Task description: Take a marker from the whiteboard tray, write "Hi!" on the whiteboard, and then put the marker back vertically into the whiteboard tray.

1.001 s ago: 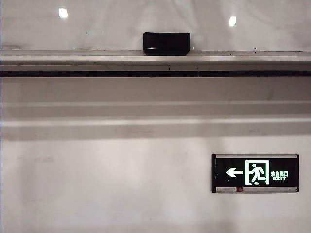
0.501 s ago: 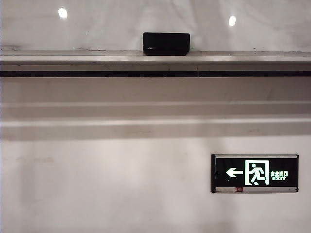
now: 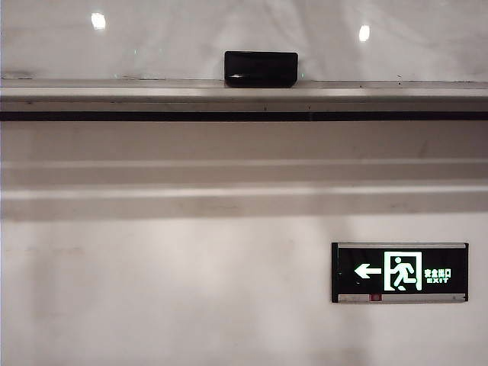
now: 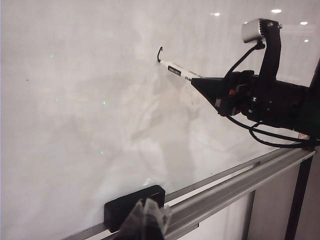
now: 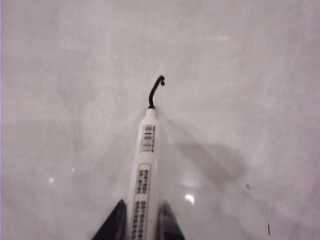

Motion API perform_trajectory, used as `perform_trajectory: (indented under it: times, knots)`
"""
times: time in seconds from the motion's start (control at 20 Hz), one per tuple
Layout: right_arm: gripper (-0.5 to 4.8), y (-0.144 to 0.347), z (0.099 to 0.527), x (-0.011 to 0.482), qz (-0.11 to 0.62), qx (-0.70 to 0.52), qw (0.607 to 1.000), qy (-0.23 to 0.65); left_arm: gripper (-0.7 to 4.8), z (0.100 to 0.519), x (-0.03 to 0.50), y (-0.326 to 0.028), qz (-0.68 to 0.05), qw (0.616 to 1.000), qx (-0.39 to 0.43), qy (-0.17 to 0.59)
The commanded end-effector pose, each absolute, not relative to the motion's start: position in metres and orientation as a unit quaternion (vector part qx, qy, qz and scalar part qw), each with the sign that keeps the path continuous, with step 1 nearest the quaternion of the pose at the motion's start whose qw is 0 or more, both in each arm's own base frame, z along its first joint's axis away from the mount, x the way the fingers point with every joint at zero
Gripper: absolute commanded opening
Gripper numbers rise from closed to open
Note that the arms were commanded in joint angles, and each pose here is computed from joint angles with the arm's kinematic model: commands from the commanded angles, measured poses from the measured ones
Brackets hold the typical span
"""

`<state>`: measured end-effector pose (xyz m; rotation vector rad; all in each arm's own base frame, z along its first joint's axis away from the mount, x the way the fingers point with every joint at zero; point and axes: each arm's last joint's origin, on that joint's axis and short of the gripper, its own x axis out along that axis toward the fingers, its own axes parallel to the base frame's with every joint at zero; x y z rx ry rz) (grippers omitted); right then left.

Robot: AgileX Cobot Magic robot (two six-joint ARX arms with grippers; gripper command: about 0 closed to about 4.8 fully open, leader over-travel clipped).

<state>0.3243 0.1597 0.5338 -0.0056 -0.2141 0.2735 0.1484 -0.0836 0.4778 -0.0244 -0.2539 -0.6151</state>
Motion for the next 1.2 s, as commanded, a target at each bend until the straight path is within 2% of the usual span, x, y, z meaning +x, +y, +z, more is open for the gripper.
perform_trajectory:
  times: [0.05,0.7,0.95,1.2]
  knots:
    - [-0.01,0.157,0.533,0.322,0.127,-0.008,0.988,-0.092,-0.06,0.481,0.147,-0.083,-0.302,0.944,-0.015,-0.134]
    - [-0.01,0.158,0.518,0.323,0.129,-0.022,0.991,-0.014,-0.06,0.481,0.147,-0.083,-0.302,0.944,-0.015,-0.133]
    - [-0.01,0.154,0.524,0.316,0.129,-0.02,0.991,-0.022,-0.06,0.481,0.147,-0.083,-0.306,0.943,-0.015,-0.134]
    - [-0.01,0.143,0.543,0.294,0.129,-0.012,0.99,-0.05,-0.06,0.48,0.145,-0.085,-0.352,0.926,-0.003,-0.137]
